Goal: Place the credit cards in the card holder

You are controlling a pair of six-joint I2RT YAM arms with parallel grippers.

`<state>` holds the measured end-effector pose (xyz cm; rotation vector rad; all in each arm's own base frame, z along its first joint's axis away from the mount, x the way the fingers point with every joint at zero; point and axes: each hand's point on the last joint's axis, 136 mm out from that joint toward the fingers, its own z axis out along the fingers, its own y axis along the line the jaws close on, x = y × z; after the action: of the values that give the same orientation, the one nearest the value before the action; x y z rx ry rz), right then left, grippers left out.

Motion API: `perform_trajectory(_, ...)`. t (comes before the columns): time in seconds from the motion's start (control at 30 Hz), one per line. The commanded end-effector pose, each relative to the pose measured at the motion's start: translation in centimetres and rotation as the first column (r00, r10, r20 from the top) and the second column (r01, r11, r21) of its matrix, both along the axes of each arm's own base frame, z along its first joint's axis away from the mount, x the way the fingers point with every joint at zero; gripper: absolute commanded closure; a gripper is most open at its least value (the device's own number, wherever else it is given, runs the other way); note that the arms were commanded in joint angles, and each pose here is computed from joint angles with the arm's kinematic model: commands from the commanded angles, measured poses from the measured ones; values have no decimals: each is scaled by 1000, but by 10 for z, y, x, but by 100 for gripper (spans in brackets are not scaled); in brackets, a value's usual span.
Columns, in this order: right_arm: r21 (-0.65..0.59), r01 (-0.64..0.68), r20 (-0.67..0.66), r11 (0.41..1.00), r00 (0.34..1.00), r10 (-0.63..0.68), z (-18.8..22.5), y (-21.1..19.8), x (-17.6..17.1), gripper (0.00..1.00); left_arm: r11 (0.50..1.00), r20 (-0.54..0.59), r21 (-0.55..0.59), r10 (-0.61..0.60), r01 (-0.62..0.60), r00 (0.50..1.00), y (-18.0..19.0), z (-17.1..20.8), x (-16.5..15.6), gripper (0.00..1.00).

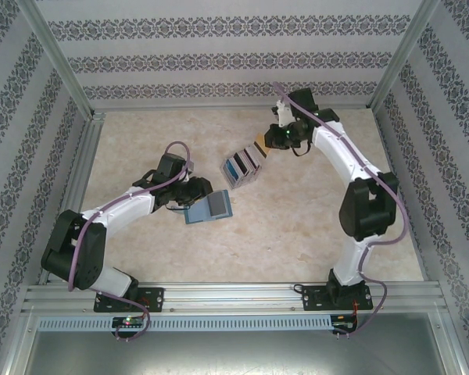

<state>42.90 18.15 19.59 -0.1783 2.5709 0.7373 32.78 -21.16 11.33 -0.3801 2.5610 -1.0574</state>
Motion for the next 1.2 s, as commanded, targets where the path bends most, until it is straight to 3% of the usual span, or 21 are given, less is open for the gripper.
perform_trajectory(0.0, 100, 37, 94, 994, 994, -46, 26, 7, -6, 89, 994, 94, -106, -18, 28, 995, -13, 34, 14, 60)
perform_trajectory(0.27, 348, 22, 147, 937, 986, -78, 37, 22, -47, 90, 962, 176, -262, -30, 77, 984, -33, 65, 25, 57)
perform_trajectory(0.7, 492, -10, 191, 871, 977, -97, 37, 39, -72, 90, 884, 293, -434, -47, 176, 955, -58, 113, 28, 54)
perform_trajectory(1.17, 639, -73, 151, 766, 988, -32, 46, 80, -77, 90, 859, 285, -482, -31, 171, 958, -64, 118, 34, 54)
